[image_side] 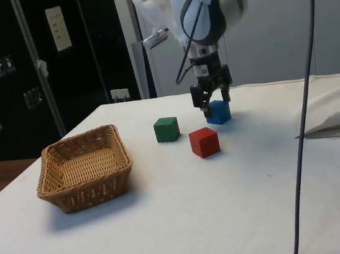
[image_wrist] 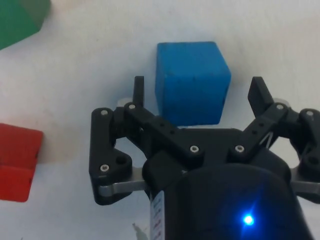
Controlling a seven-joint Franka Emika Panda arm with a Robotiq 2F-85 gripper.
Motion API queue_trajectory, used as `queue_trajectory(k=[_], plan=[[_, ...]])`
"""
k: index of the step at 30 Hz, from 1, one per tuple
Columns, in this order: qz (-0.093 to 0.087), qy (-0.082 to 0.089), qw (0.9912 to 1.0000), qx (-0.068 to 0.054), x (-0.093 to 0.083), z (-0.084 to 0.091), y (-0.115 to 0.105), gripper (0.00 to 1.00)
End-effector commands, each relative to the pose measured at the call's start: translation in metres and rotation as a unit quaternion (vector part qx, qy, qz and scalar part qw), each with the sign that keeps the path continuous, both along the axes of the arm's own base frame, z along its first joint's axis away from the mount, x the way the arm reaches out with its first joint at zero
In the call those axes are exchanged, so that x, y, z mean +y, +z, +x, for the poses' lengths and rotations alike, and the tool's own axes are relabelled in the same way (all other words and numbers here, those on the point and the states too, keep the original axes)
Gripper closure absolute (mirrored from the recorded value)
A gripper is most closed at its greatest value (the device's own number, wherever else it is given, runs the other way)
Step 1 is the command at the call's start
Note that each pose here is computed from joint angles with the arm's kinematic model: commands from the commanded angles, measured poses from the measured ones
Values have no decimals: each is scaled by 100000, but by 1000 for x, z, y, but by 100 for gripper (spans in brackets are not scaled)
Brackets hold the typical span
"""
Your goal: Pick up the blue cube and place it into the basket.
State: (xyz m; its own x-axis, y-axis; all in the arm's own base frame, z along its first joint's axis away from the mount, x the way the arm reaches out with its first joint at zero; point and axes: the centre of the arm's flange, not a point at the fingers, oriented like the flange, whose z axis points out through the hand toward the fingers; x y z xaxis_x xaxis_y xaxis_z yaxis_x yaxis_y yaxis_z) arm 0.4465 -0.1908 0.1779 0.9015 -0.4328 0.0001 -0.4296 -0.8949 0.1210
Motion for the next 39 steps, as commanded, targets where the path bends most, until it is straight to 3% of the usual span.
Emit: queue_trajectory(k=[1,16,23,24,34,39], plan=[[192,-97,99998,-592,1,1,-1,0],[-41,-437,99999,-19,-1,1,-5,0],[-60,-519,99999,75,-2,2,-5,77],[-41,-525,99999,71,-2,2,-5,97],[-40,-525,99999,121,-2,2,-5,98],[-34,-583,99998,-213,-4,4,13,98]])
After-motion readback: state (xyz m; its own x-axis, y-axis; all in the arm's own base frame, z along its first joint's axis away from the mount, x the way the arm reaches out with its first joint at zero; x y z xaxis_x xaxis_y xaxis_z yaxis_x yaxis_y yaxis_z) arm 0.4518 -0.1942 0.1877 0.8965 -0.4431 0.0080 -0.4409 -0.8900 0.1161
